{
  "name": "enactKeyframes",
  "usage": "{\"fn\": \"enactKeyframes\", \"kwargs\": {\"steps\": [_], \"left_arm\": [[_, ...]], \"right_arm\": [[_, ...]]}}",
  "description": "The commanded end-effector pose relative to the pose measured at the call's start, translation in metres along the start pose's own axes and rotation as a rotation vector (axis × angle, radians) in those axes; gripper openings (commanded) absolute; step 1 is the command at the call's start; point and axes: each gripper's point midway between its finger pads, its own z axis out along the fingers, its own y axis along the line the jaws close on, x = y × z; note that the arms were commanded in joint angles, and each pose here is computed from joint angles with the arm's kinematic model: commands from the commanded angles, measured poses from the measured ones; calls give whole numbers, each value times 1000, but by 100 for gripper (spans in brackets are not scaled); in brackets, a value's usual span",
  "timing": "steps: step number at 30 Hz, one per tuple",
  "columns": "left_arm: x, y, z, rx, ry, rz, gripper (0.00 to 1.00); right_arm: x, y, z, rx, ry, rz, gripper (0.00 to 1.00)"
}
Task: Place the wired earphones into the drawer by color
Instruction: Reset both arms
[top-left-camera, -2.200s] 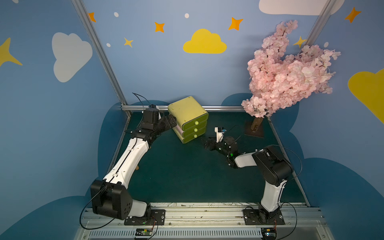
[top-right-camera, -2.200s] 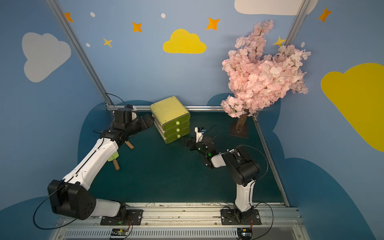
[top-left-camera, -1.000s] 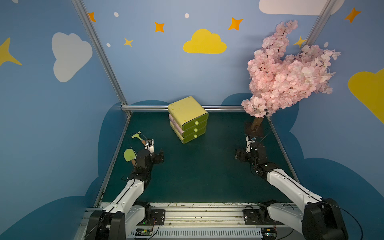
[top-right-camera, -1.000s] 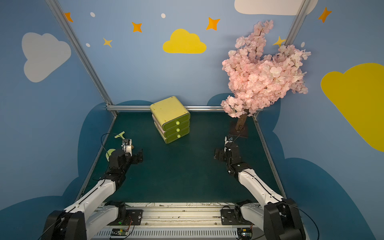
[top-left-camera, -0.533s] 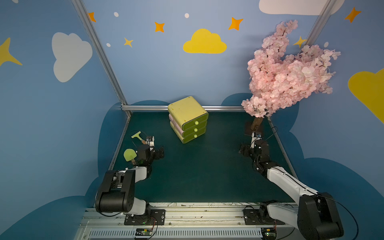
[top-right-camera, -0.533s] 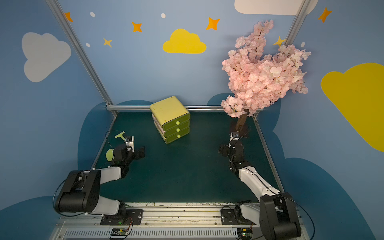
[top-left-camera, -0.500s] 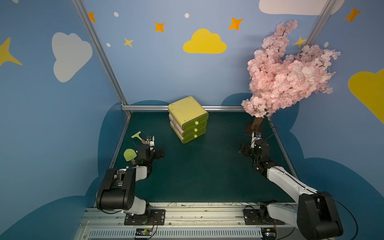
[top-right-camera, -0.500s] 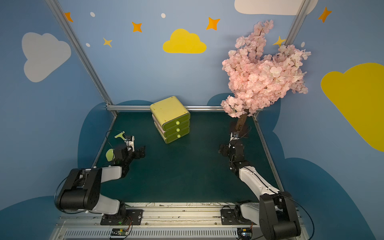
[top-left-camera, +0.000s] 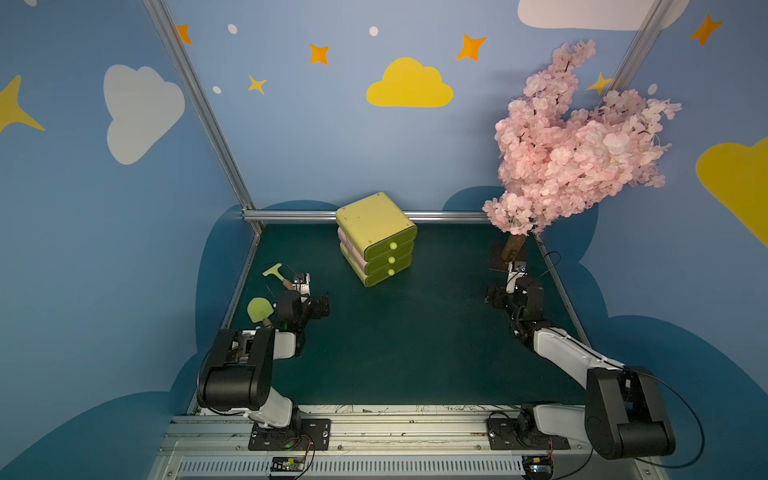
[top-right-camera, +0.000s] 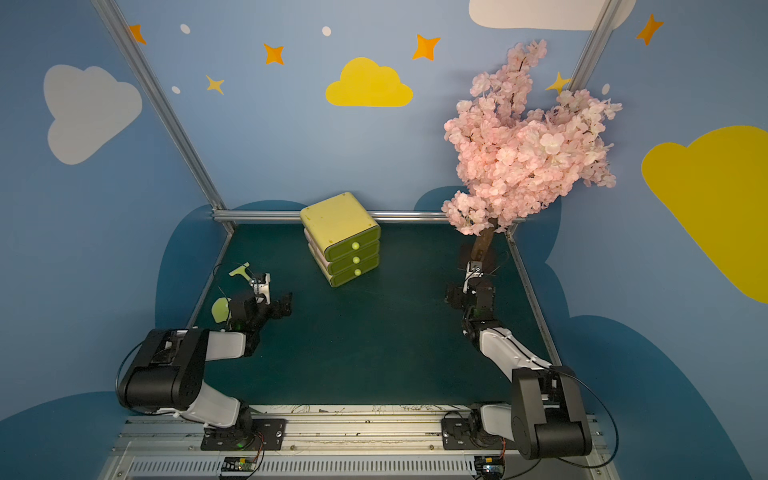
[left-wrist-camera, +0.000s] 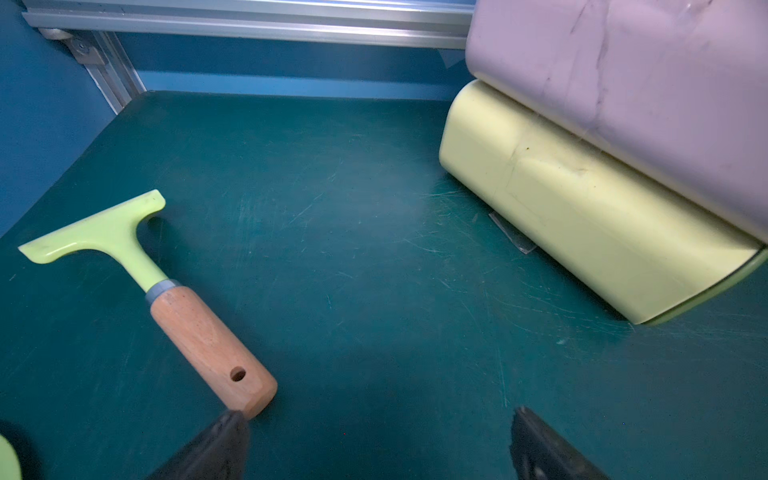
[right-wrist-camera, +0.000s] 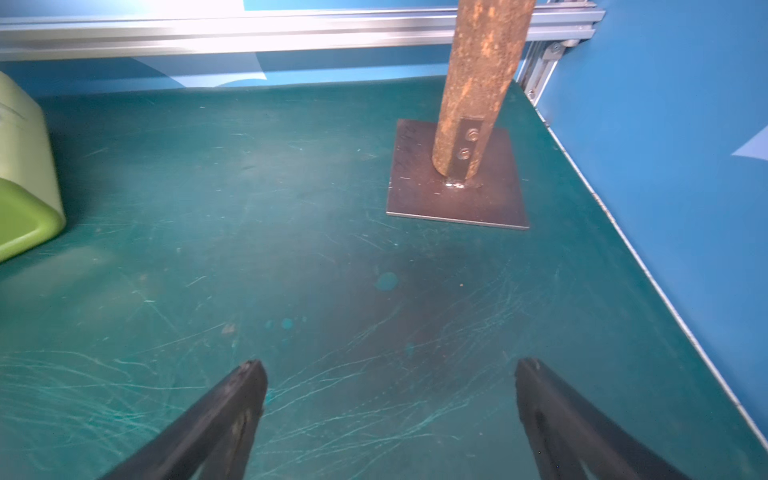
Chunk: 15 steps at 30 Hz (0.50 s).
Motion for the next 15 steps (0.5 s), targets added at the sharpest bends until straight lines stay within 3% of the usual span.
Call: {"fn": "enactKeyframes", "kwargs": {"steps": [1, 15], "left_arm": [[-15, -1, -1, 11, -49, 9, 100], [-15, -1, -1, 10, -48, 9, 100]], "right_arm": [[-8, -1, -6, -15, -29, -49, 98], [32, -16, 21, 58, -84, -15, 98]]}}
